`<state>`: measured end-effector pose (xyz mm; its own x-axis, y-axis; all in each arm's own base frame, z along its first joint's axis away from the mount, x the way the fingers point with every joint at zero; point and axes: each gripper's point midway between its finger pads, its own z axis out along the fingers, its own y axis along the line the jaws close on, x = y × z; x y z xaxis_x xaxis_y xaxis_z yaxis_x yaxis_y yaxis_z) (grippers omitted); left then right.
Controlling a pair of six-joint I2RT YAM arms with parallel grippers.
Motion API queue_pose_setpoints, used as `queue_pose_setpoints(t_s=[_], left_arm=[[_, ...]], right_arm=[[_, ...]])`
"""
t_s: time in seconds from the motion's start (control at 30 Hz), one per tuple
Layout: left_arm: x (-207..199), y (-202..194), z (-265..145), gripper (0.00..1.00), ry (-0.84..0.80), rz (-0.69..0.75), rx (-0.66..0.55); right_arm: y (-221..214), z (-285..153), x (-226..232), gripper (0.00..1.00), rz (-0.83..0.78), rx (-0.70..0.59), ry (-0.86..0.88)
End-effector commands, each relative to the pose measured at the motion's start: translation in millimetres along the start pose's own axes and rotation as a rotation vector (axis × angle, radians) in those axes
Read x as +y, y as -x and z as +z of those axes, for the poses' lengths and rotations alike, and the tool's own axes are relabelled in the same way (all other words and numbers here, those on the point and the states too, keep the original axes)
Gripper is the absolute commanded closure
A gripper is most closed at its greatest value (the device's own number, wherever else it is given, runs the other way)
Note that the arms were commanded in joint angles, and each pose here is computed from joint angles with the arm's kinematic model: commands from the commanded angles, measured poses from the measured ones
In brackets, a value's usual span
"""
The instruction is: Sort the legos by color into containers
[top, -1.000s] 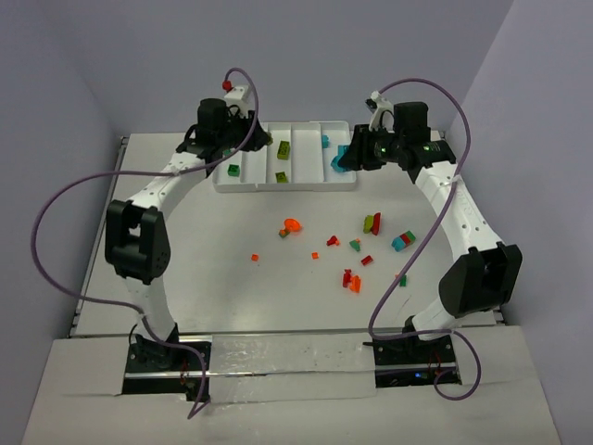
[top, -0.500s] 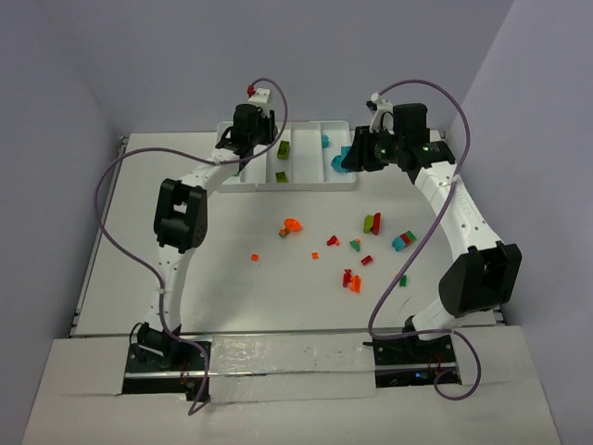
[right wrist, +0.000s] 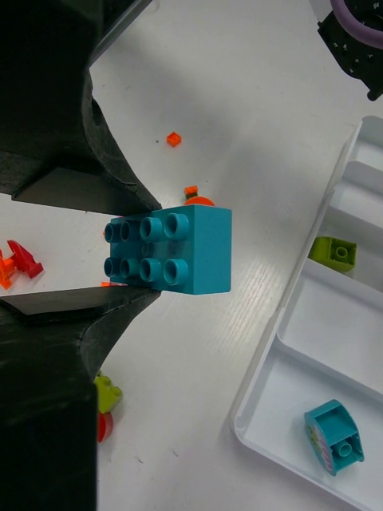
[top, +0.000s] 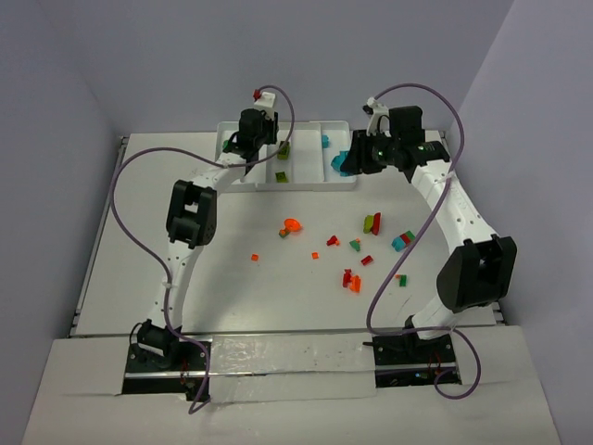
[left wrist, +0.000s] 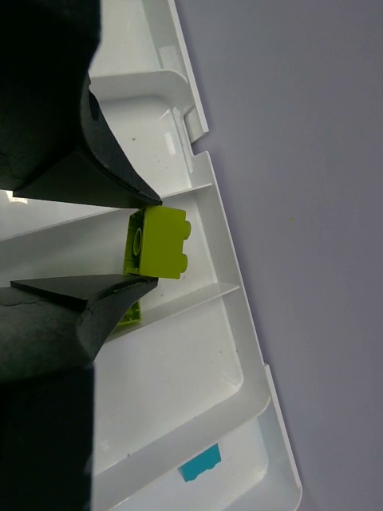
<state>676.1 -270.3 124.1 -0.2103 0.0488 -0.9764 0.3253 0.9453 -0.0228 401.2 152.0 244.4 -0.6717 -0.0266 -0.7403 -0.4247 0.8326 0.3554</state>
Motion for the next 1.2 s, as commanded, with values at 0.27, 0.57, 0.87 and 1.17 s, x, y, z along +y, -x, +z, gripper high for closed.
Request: queue_pose_setpoints(t_s=[0.27, 0.57, 0.87, 1.17], left_arm=[[-1.5, 22.5, 12.0, 0.48, 0.003, 0.007, -0.112], [-0.7, 103.5, -14.7, 0.23, 0.005, 0.060, -0.219], [-5.5, 186.2, -130.3, 0.01, -0.046, 0.062, -0.208], [2.2, 169.0, -226.7, 0.01, -0.129, -0.151, 0.008]], right_arm=[[11.7, 10.4, -13.7, 1.00, -0.010, -0.016, -0.039], [56.0, 22.7, -37.3, 1.00, -0.023, -0.067, -0.154], [102.3, 96.7, -78.4, 1.00, -0.006, -0.120, -0.204], [115.7, 167.5, -118.1, 1.00, -0.040, -0.186, -0.244]])
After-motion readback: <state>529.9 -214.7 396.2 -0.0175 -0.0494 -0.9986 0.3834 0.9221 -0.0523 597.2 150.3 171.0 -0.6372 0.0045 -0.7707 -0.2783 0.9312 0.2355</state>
